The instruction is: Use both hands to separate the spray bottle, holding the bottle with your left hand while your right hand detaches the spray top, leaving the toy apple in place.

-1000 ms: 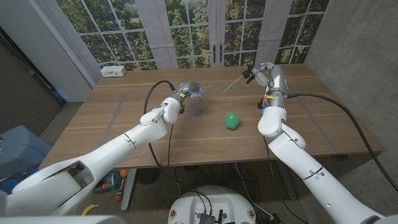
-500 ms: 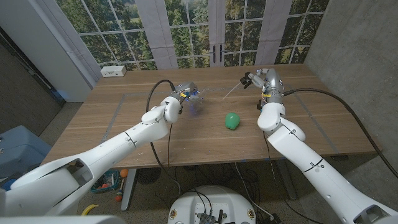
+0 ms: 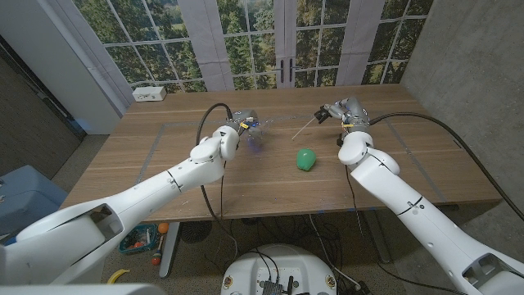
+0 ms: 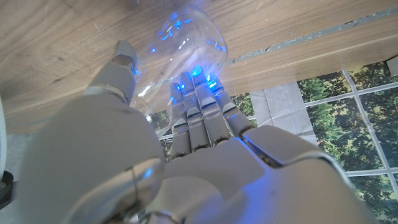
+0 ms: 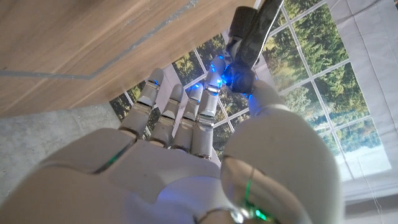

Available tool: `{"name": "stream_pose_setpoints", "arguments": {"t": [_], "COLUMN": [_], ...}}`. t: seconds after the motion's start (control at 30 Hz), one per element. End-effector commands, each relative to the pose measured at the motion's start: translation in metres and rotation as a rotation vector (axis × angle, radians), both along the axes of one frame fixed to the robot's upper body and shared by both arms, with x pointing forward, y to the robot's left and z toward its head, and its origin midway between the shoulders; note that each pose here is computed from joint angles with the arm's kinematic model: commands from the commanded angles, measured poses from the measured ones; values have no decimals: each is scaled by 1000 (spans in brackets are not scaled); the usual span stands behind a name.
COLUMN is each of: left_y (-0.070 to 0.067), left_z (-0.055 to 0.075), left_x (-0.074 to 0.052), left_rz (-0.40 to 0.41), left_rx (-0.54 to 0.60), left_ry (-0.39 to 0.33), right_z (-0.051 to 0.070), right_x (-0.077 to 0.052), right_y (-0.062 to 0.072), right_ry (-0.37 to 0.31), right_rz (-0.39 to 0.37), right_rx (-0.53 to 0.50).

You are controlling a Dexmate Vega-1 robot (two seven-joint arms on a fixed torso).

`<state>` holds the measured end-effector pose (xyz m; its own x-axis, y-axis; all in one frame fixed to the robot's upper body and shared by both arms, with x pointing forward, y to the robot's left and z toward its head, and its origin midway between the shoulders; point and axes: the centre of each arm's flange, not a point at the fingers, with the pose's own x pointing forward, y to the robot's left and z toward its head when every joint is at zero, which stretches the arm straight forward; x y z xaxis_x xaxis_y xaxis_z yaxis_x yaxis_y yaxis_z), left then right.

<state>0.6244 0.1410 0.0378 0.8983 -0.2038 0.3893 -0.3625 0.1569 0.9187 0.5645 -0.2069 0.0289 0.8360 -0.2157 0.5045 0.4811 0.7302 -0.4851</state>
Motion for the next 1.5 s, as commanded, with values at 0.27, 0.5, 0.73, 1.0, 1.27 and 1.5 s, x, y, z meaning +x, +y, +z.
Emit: {"name": "stream_pose_setpoints", "arguments": {"t": [0.27, 0.5, 0.73, 1.0, 1.27, 1.5], "left_y": [-3, -4, -8, -11, -12, -11], "left_z": [0, 0, 0, 0, 0, 0], "left_x": [4, 5, 5, 4, 4, 2], "left_rz": [51, 56, 77, 103, 111, 102], "left_rx": [79, 92, 128, 168, 186, 182], "left_ry": [41, 48, 43, 58, 50, 35], "right_z": [0, -3, -6, -5, -4, -3], "right_x": [34, 43, 47, 50, 51, 53], "right_y": [-3, -5, -4, 0, 1, 2], "right_ry": [236, 277, 313, 353, 407, 449], "right_rz": [-7, -36, -69, -114, -137, -138], "right_rx": [-44, -66, -102, -146, -182, -205]}}
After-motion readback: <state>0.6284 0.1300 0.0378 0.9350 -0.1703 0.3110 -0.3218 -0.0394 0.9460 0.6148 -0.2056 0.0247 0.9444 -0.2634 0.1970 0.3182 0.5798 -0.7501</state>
